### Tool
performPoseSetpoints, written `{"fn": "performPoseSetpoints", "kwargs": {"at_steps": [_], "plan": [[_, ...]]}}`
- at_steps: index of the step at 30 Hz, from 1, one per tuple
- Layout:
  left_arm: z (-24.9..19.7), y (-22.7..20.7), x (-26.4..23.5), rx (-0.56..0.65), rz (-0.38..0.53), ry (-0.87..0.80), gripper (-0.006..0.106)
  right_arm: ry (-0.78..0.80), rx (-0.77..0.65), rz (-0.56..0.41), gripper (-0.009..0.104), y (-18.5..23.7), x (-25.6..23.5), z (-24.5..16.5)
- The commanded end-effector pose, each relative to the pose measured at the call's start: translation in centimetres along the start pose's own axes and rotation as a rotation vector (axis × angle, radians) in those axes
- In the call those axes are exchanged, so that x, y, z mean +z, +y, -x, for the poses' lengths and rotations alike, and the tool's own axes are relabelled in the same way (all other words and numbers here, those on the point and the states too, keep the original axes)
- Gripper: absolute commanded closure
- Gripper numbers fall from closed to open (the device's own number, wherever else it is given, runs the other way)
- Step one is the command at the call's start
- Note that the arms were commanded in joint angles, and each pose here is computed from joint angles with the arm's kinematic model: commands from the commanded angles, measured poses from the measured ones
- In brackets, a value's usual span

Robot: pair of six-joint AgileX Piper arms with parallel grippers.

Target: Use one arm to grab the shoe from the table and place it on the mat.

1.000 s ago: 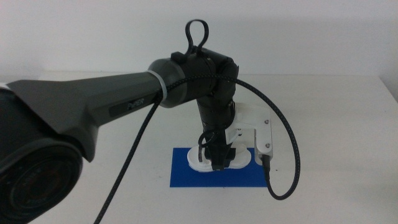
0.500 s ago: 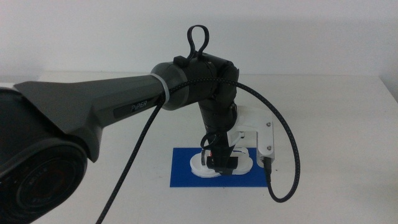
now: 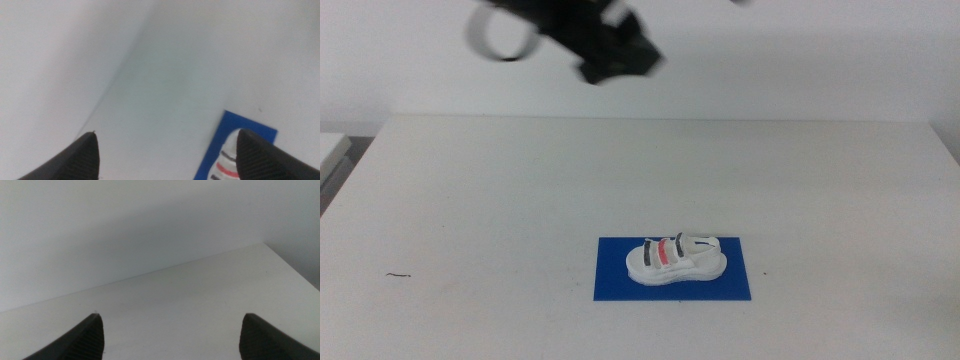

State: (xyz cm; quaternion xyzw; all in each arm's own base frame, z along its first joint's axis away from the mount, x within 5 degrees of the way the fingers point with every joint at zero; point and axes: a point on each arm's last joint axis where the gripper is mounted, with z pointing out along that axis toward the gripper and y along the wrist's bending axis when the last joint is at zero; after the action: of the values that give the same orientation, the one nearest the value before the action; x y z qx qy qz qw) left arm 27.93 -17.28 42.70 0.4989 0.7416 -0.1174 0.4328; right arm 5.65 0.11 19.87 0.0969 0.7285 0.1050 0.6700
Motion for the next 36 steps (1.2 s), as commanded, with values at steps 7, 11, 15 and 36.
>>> {"fn": "performPoseSetpoints", "kwargs": {"at_steps": [7,11,15,36], "plan": [[-8.2,-4.0,-9.3,-0.34,0.403,-0.321,0.007,-0.01,-0.011,0.004,0.016,0.0,0.0,0.0],[-12.6,-6.4,-10.8,-0.451,0.536,-0.453,0.007,-0.01,-0.011,0.004,0.016,0.0,0.0,0.0],[-17.0,-8.1,-10.4,-0.506,0.642,-0.507,0.007,-0.01,-0.011,0.004,0.016,0.0,0.0,0.0],[-30.0,-15.8,-8.8,-0.657,0.852,-0.462,0.007,-0.01,-0.011,0.004,0.016,0.0,0.0,0.0]]}}
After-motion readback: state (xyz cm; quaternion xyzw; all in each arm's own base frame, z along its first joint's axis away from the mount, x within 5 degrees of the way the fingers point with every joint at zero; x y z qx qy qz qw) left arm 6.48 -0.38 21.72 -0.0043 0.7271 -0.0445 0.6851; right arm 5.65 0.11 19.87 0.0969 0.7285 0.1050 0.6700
